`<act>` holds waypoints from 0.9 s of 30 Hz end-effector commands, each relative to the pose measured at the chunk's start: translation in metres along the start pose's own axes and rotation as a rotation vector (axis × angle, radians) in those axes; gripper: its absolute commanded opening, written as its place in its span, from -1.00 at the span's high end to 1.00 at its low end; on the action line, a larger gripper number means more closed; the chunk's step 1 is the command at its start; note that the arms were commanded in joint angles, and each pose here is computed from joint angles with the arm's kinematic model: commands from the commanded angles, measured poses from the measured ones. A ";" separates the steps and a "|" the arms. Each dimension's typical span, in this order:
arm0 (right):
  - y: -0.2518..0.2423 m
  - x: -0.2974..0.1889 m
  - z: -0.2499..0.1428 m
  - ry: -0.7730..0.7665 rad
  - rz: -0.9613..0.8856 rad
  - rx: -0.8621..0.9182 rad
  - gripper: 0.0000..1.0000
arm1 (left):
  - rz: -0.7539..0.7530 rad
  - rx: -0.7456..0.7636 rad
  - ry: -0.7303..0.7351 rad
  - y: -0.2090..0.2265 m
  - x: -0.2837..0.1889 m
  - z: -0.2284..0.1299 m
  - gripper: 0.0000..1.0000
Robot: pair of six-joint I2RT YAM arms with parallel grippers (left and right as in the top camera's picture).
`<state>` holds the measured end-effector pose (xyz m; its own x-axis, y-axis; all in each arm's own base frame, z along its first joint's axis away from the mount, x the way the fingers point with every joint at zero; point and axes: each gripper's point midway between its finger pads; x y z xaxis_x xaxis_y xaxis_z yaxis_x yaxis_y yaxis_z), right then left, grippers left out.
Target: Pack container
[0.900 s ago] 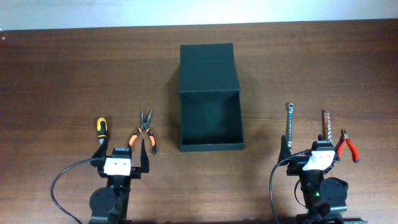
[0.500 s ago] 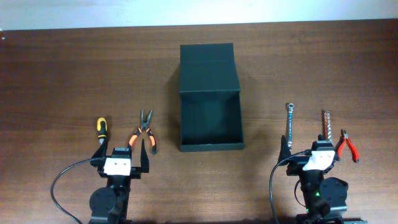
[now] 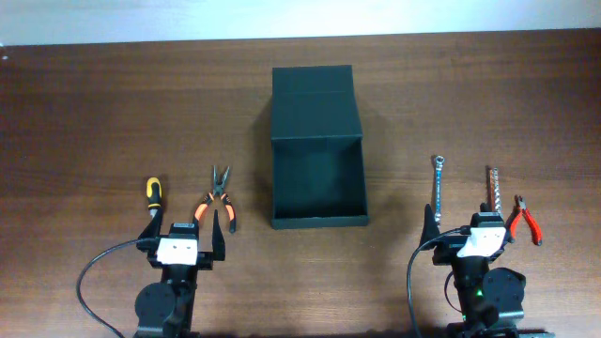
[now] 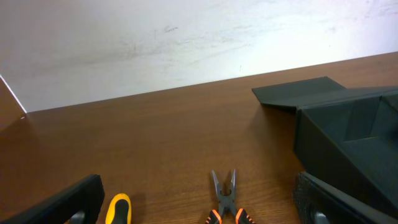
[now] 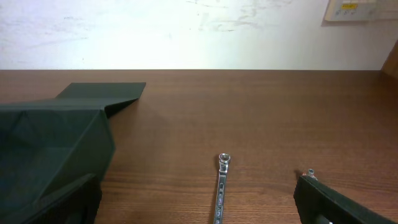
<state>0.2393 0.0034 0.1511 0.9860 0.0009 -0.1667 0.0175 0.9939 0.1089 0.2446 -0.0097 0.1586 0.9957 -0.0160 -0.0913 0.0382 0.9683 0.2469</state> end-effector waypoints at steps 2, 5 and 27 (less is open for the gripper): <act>-0.003 0.000 -0.002 0.002 -0.016 -0.005 -0.98 | -0.005 0.019 -0.009 -0.001 0.000 0.000 -0.98; -0.003 0.000 -0.002 0.002 -0.016 -0.005 -0.98 | -0.005 0.019 -0.009 -0.001 0.000 0.000 -0.98; 0.025 0.002 0.072 0.203 0.056 0.153 -0.98 | -0.036 -0.148 0.268 0.020 0.010 0.075 -0.98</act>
<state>0.2416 0.0160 0.2000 0.9659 0.0729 -0.2485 -0.0086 0.9681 0.2506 0.2458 -0.0097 0.2107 0.9663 -0.0125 -0.2570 0.0437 0.9922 0.1163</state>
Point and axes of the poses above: each gripper's point midway between its finger pads, its own x axis out along the fingers, its own y axis along the line the jaws close on, z = x × y, and after that the axes turned 6 degrees about x, right-handed
